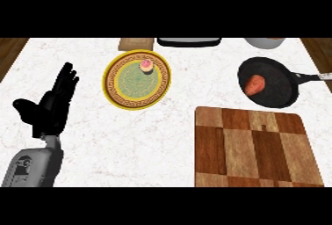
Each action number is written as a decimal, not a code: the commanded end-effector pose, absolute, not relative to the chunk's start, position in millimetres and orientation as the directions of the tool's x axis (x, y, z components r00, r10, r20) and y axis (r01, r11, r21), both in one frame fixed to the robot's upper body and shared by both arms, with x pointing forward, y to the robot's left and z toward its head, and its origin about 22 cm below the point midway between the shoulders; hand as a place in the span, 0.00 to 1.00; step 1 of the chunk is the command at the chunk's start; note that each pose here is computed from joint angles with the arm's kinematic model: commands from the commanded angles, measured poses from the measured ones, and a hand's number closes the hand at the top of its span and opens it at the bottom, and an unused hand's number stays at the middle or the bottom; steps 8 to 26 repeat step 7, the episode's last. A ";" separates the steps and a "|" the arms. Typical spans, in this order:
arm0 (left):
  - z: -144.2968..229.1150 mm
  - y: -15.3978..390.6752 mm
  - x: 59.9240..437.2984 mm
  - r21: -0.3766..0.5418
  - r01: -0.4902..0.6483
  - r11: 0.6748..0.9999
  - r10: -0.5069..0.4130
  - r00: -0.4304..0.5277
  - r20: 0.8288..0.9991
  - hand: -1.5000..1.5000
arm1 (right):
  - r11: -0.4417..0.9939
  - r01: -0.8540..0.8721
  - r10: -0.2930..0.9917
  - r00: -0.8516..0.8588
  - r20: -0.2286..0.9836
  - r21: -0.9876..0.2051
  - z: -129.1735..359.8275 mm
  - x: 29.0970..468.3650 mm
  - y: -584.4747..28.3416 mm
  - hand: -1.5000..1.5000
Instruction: Pick the sweet potato from the cutting board and place it in the pan
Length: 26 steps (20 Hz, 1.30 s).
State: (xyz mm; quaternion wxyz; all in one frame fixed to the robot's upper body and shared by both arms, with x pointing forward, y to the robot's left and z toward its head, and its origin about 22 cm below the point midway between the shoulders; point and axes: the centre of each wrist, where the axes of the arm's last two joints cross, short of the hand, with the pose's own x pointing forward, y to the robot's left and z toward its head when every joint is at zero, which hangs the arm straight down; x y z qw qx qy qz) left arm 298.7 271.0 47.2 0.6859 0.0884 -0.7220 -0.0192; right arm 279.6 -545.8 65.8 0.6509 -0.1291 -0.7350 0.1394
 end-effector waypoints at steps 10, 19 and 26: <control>53.7 276.8 298.7 0.146 -0.104 0.984 -0.151 -0.045 0.987 0.50 | 0.939 -0.165 0.260 -0.232 0.937 -0.302 73.2 238.7 -574.9 0.00; 53.7 276.8 298.7 0.146 -0.104 0.984 -0.151 -0.045 0.987 0.50 | 0.939 -0.165 0.260 -0.232 0.937 -0.302 73.2 238.7 -574.9 0.00; 53.7 276.8 298.7 0.146 -0.104 0.984 -0.151 -0.045 0.987 0.50 | 0.939 -0.165 0.260 -0.232 0.937 -0.302 73.2 238.7 -574.9 0.00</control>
